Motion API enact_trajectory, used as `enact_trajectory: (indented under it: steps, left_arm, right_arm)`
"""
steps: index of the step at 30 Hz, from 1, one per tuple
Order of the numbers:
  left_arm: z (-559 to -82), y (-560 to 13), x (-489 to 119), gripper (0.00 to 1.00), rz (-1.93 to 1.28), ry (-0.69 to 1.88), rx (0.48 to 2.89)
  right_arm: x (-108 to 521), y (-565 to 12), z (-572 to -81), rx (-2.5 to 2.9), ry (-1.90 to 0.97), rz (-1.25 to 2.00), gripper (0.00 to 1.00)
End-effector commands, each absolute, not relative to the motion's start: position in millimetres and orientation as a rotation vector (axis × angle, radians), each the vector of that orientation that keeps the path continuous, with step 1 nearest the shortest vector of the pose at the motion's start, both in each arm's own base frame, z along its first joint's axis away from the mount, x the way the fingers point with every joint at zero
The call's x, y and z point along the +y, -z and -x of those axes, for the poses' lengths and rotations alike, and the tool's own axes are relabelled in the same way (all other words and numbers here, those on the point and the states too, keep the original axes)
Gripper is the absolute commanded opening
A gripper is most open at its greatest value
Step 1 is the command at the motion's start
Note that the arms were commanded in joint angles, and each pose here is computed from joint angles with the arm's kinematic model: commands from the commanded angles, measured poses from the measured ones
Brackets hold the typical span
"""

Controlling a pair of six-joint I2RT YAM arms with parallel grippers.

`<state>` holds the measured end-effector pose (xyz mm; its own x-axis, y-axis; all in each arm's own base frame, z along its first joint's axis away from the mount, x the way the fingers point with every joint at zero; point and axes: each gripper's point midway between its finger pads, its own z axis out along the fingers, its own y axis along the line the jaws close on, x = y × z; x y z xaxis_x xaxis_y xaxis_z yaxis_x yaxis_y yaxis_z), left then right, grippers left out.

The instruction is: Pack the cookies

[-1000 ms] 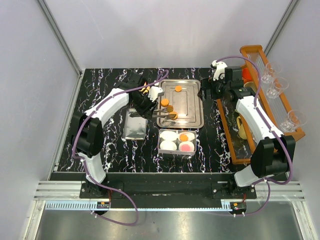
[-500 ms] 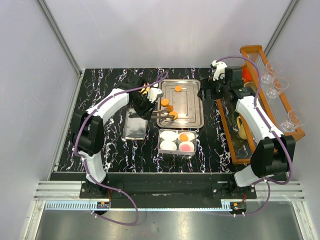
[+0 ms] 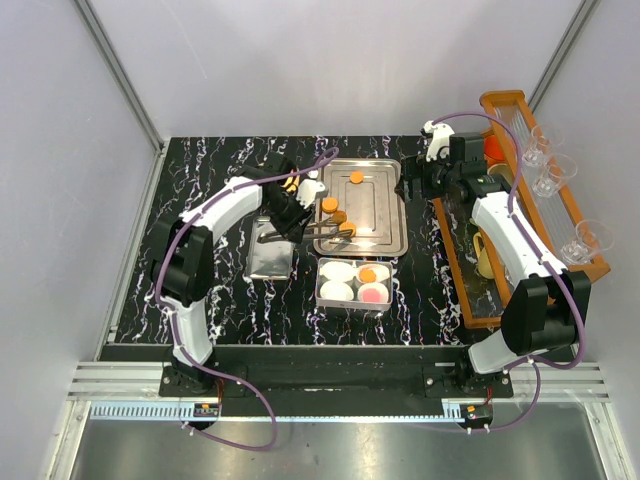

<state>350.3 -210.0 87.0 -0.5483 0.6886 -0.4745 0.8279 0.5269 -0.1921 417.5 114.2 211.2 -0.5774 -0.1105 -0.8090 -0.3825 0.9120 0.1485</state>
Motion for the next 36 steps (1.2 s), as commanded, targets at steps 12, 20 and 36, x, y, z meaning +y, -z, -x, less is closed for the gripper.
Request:
enact_trajectory:
  steps: [12, 20, 36]
  left_arm:
    - [-372.5, -102.6, -223.3, 0.47, -1.278, 0.604, 2.354]
    - [-370.3, -96.9, -225.5, 0.46, -1.297, 0.606, 2.360]
    - [-373.2, -93.3, -230.3, 0.43, -1.307, 0.609, 2.359]
  right_arm:
    - [114.5, -224.5, -422.3, 2.134, -0.386, 0.349, 1.00]
    - [113.2, -222.8, -422.0, 2.139, -0.382, 0.347, 1.00]
    - [112.8, -226.2, -422.2, 2.132, -0.381, 0.348, 1.00]
